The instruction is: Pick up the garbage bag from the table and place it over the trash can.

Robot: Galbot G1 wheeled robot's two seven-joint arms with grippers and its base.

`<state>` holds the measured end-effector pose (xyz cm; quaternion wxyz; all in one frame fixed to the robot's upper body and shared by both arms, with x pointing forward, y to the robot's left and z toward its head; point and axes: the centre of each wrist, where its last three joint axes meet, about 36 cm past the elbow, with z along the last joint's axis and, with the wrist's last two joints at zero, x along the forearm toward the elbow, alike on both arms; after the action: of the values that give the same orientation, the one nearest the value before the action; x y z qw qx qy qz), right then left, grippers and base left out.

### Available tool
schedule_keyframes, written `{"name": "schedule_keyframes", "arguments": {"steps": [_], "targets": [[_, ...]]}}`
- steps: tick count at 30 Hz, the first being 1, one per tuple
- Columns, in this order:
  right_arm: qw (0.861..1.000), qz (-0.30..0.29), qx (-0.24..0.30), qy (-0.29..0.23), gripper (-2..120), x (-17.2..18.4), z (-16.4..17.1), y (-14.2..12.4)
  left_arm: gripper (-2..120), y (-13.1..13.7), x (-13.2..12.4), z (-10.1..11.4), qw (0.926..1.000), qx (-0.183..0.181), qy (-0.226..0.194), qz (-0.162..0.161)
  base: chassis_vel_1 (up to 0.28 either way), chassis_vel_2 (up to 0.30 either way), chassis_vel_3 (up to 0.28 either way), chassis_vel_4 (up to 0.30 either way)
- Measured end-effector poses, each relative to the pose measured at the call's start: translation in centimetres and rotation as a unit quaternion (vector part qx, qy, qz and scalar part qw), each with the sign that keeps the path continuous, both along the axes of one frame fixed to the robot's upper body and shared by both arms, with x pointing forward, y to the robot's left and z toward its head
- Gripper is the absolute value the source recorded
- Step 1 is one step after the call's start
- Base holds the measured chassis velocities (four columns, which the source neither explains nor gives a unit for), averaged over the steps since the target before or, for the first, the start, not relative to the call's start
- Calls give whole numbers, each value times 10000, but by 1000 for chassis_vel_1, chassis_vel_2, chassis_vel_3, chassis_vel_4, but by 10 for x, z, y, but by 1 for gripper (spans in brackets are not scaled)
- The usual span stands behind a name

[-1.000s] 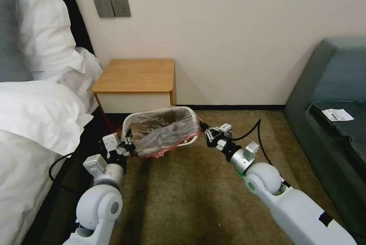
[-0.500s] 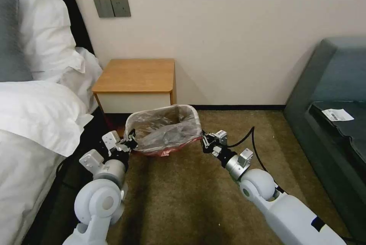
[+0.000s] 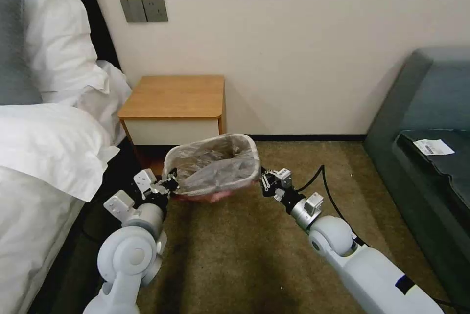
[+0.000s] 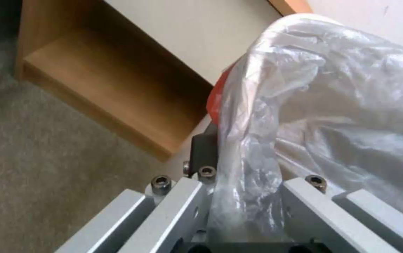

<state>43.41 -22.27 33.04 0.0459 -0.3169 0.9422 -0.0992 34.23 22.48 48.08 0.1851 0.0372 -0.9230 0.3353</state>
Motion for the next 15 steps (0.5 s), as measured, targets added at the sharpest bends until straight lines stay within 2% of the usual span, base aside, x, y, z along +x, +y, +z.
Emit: {"name": "schedule_keyframes", "arguments": {"steps": [7, 15], "targets": [[9981, -201, -536, -243, 0, 2, -15, -8, 0, 1, 1, 1, 10000, -64, -12, -13, 0, 0, 0, 0], [9966, -298, -715, -267, 0, 6, -29, -10, 0, 0, -1, 4, 9999, -144, -35, -26, 0, 0, 0, 0]]}}
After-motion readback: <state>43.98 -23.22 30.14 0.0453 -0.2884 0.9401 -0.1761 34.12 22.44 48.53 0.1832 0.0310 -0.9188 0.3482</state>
